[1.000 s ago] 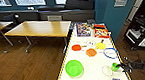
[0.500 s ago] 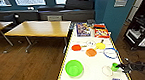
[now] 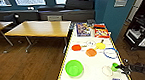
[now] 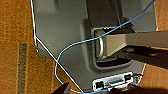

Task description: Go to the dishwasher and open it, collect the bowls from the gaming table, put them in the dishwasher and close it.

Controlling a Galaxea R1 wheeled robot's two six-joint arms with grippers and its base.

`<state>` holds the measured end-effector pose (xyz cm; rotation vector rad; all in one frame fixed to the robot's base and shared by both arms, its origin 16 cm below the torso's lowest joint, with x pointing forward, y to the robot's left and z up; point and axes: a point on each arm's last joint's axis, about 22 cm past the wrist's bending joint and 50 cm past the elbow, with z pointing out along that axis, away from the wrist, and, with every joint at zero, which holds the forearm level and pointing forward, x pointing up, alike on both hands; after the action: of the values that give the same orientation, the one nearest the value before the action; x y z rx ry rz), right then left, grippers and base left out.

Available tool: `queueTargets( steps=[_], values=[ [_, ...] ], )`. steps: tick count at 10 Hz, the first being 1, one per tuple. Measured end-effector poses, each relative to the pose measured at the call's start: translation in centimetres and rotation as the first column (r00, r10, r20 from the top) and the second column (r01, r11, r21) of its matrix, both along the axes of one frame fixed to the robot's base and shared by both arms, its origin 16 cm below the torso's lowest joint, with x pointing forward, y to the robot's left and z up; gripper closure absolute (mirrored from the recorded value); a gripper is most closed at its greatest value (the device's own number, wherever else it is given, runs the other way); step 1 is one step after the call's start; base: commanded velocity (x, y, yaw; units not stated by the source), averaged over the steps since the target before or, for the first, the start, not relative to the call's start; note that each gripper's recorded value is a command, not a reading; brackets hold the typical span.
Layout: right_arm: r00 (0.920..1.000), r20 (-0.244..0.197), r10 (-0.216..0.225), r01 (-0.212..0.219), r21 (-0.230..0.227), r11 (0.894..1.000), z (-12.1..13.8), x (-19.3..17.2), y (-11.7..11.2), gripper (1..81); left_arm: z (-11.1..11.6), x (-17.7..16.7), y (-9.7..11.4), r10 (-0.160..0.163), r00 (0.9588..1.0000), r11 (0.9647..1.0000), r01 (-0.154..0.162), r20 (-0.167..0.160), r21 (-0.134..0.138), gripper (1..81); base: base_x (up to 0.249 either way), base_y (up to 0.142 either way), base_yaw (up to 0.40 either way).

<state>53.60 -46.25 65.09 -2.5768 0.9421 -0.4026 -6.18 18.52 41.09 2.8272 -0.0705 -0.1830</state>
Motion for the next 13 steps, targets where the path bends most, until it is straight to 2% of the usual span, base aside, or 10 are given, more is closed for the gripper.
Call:
queueTargets(
  steps=[3,4,8,11,12,13],
  values=[
    [1.0,-0.008,-0.005,0.005,0.003,1.0,-0.4,-0.5,0.0,1.0,0.0,0.0,0.0,0.0,1.0,1.0,0.0,0.0,0.0,1.0,0.0,0.0,0.0],
    [1.0,-0.007,-0.003,0.003,0.003,1.0,-0.4,-0.5,0.0,81.1,0.0,0.0,0.0,0.0,1.0,1.0,0.0,0.0,0.0,1.0,0.0,0.0,0.0],
    [0.9991,-0.001,-0.043,0.043,0.026,0.999,-0.6,-0.6,0.1,81.1,-0.1,0.0,0.8,0.011,0.9999,0.9999,-0.011,-0.004,0.012,1.0,0.0,0.0,0.0],
    [0.9992,-0.015,-0.037,0.037,0.044,0.998,0.2,-1.1,0.0,81.1,-0.1,0.1,1.4,0.011,0.9999,0.9998,-0.011,-0.004,0.019,1.0,0.0,0.0,0.0],
    [0.9995,-0.007,-0.031,0.032,0.044,0.999,2.0,-0.4,-1.0,81.1,-0.1,0.1,1.3,0.012,0.9999,0.9998,-0.012,-0.003,0.018,1.0,0.0,0.0,0.0],
    [0.9994,0.025,-0.024,0.023,0.042,0.999,5.4,1.2,-2.5,81.1,-0.1,0.1,0.9,0.013,0.9999,0.9998,-0.013,-0.004,0.013,1.0,0.0,0.0,0.0]
  ],
)
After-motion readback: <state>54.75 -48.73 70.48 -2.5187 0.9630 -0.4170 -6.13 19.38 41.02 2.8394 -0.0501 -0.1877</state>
